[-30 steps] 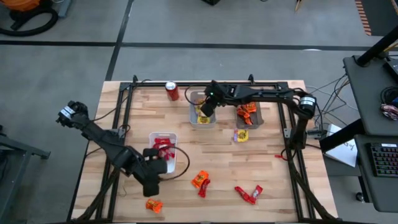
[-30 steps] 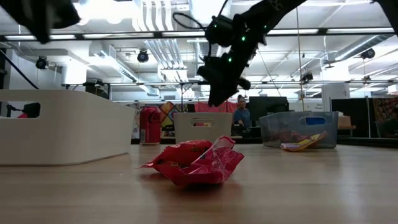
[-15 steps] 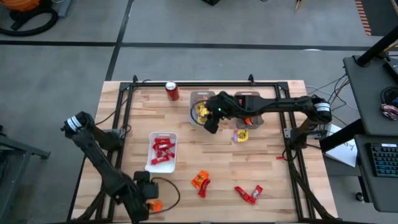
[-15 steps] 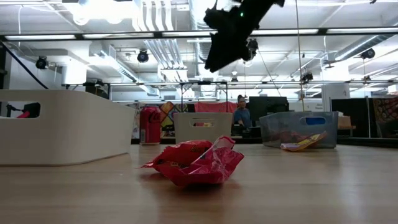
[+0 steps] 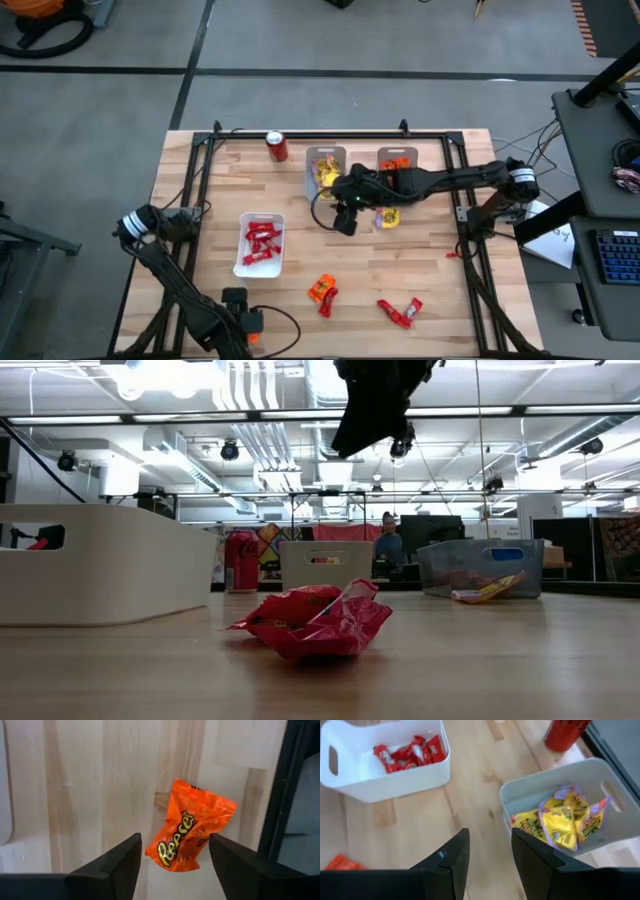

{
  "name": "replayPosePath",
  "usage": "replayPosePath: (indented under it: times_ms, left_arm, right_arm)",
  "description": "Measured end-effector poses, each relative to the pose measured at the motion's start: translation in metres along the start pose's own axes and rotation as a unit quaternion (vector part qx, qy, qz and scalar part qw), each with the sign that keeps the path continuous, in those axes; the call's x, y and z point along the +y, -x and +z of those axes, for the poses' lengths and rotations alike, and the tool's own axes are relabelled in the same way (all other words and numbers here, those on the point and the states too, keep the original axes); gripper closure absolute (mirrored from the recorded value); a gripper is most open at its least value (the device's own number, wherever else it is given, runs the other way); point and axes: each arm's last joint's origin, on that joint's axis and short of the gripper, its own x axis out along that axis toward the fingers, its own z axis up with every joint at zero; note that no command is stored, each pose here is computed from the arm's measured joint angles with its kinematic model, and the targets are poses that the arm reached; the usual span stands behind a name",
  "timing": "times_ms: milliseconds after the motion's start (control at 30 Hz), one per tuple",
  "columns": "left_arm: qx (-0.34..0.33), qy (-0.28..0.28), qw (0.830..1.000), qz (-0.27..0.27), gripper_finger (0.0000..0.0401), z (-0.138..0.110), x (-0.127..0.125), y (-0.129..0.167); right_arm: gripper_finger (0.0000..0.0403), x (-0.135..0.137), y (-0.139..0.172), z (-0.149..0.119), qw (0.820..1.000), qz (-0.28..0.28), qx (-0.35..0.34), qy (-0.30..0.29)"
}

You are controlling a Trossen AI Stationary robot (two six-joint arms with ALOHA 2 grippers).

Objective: Sort candy
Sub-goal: Put the orange candy into the black bin

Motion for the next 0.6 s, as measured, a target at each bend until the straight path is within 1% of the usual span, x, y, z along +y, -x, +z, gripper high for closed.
replayPosePath:
  times_ms: [233,400,467,600]
  left_arm:
    - [0.003,0.000,1.000,0.006,0.0210,-0.003,0.002,-0.006]
    - [-0.011,0.002,1.000,-0.019,0.0225,-0.005,0.002,-0.018]
    - [-0.011,0.002,1.000,-0.021,0.0232,-0.006,0.003,-0.020]
    - [-0.009,-0.004,1.000,-0.017,0.0260,-0.006,0.005,-0.021]
  right_arm:
    - [0.0262,0.013,0.003,-0.007,1.000,0.009,0.019,0.011]
    - [0.0262,0.023,0.006,-0.010,0.999,0.017,0.021,0.023]
    - [0.0261,0.027,0.007,-0.012,0.999,0.020,0.023,0.029]
    - [0.0261,0.035,0.010,-0.014,0.999,0.028,0.023,0.034]
